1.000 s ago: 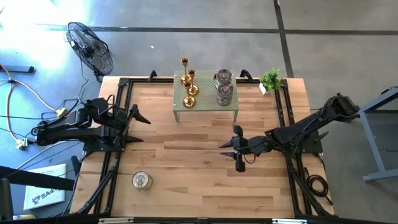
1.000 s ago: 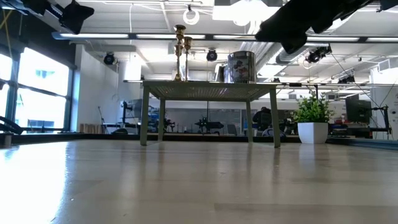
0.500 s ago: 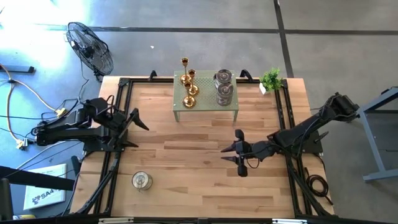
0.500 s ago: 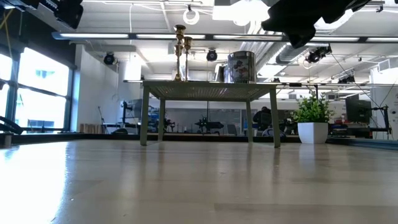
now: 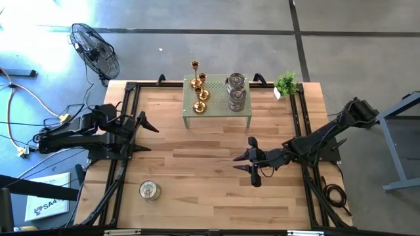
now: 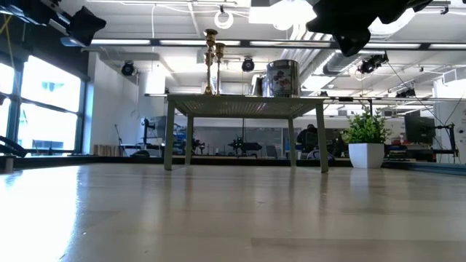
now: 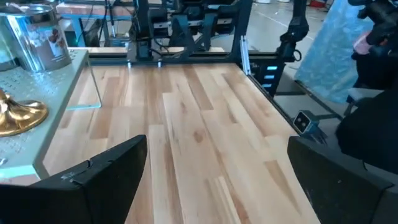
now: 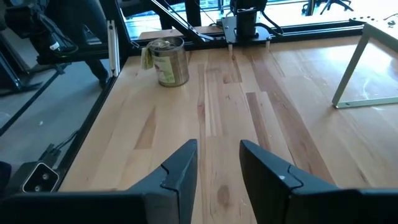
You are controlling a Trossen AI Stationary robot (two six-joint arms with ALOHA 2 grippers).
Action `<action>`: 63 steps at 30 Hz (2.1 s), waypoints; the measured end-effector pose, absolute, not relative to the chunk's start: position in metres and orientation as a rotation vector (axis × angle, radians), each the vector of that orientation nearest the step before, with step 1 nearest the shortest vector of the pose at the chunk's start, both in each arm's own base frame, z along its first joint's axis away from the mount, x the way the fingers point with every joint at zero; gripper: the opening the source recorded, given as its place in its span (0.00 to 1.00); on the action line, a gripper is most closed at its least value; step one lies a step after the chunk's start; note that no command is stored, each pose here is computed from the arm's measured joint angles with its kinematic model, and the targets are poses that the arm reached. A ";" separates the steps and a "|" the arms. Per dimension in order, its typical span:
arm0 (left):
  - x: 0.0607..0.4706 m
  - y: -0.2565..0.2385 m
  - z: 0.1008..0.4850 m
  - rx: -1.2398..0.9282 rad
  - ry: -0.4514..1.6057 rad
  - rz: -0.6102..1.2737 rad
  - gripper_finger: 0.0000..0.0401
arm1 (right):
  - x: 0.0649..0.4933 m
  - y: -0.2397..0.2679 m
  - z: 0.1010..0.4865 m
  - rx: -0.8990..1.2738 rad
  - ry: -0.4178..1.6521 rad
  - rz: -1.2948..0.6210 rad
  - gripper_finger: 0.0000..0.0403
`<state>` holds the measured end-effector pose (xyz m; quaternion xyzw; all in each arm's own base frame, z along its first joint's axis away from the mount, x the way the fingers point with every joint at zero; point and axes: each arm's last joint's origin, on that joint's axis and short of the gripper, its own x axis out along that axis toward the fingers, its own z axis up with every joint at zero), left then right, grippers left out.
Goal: Pick & Place candle stick holders
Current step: Put the silver scented candle on the shelf aligned with the other silver scented candles
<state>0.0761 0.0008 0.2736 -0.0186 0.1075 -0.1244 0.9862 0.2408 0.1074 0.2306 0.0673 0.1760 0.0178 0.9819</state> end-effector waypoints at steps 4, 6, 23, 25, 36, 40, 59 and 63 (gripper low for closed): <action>0.075 0.001 0.270 -0.023 0.250 -0.234 0.99 | 0.241 0.107 0.231 0.135 0.354 0.036 0.28; 0.075 0.002 0.269 -0.026 0.259 -0.217 0.99 | 0.241 0.107 0.231 0.135 0.354 0.036 0.28; 0.074 0.001 0.265 -0.097 0.311 -0.224 1.00 | 0.238 0.115 0.231 0.152 0.348 0.050 0.28; 0.074 0.000 0.265 -0.099 0.313 -0.241 1.00 | 0.237 0.118 0.231 0.150 0.343 0.051 0.28; 0.076 -0.001 0.255 -0.146 0.346 -0.295 1.00 | 0.231 0.127 0.232 0.139 0.332 0.056 0.28; 0.081 -0.001 0.242 -0.179 0.367 -0.314 1.00 | 0.231 0.128 0.232 0.143 0.330 0.058 0.28; 0.087 -0.019 0.234 -0.190 0.355 -0.413 1.00 | 0.231 0.127 0.232 0.165 0.322 0.039 0.28; 0.088 -0.029 0.236 -0.162 0.339 -0.439 1.00 | 0.231 0.127 0.232 0.165 0.323 0.039 0.28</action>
